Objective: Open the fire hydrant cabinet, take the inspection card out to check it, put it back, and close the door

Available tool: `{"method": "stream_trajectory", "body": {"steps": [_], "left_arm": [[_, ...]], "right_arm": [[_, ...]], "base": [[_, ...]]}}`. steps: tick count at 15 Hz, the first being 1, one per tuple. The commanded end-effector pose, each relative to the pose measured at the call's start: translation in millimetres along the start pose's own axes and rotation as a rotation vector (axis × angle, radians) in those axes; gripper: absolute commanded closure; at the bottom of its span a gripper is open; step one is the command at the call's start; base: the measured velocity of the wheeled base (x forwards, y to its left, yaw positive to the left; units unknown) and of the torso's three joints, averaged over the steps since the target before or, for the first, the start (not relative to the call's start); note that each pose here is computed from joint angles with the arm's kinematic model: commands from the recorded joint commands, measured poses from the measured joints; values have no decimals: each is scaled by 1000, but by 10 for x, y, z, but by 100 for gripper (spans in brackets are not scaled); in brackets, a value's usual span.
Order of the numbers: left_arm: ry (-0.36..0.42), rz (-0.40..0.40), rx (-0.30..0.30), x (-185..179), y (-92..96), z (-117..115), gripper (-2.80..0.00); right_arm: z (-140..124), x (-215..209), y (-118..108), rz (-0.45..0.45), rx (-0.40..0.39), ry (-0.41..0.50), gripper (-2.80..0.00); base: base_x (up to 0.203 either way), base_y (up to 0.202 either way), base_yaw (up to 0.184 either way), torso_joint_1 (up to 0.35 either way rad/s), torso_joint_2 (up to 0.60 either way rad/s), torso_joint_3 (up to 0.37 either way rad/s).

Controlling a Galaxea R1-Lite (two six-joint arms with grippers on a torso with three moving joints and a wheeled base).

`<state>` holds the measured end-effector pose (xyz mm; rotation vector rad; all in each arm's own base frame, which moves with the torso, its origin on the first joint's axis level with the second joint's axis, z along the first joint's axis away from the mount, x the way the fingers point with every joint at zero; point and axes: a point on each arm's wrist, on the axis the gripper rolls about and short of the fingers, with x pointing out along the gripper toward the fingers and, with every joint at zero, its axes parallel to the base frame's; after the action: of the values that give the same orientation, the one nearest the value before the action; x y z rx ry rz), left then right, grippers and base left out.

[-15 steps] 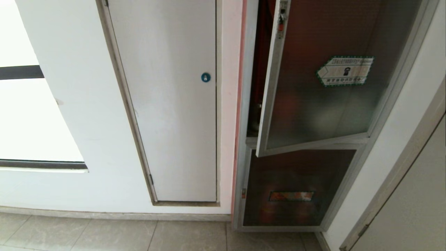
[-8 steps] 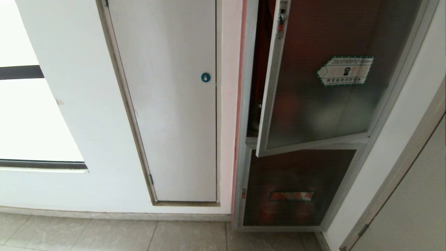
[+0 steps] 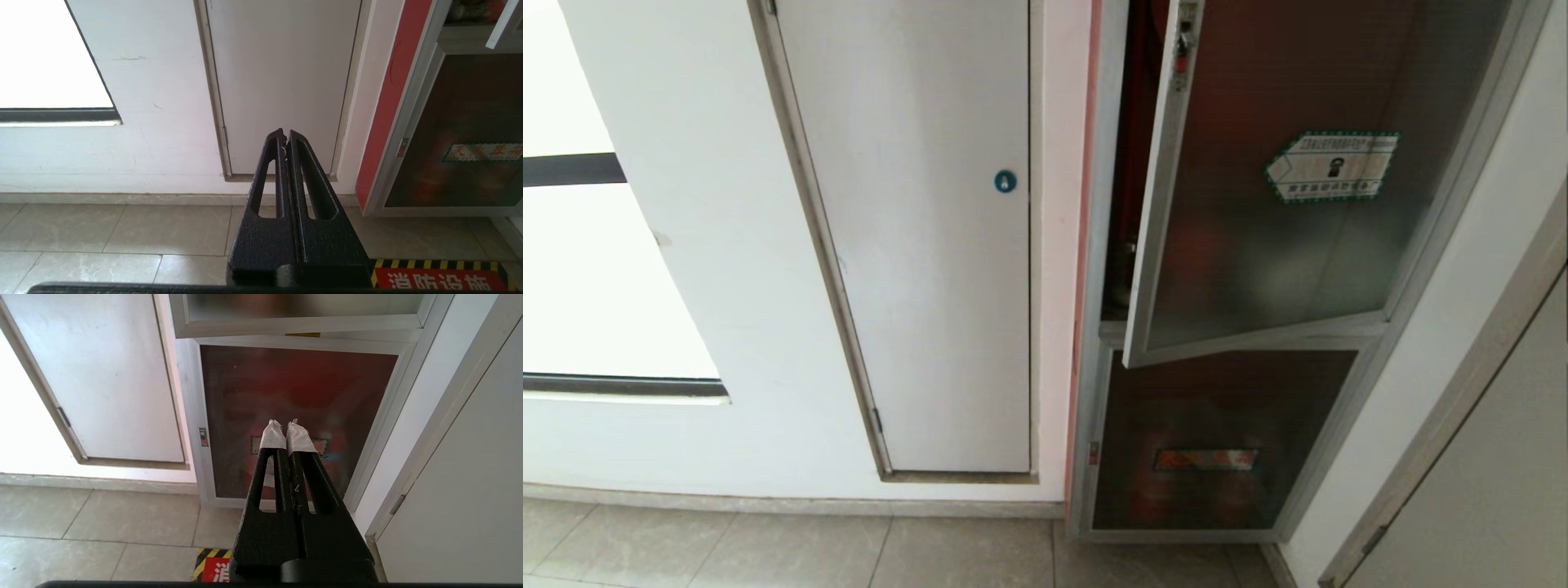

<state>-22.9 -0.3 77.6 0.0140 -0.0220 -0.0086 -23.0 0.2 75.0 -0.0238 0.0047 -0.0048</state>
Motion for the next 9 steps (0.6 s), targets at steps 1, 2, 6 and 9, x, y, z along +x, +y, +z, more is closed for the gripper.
{"method": "stream_trajectory", "body": {"steps": [1, 2, 6, 9], "left_arm": [[7, 1, 0, 5, 0, -21, 0], [7, 1, 0, 5, 0, -21, 0], [7, 1, 0, 5, 0, -21, 0], [7, 0, 0, 5, 0, -21, 0]], "right_arm": [[0, -1, 0, 0, -1, -2, 0], [0, -1, 0, 0, 0, -2, 0], [0, -1, 0, 0, 4, -2, 0], [0, -1, 0, 0, 2, -2, 0]], "base": [[0, 0, 0, 0, 0, 0], [0, 0, 0, 0, 0, 0], [0, 0, 0, 0, 0, 0], [0, 0, 0, 0, 0, 0]]}}
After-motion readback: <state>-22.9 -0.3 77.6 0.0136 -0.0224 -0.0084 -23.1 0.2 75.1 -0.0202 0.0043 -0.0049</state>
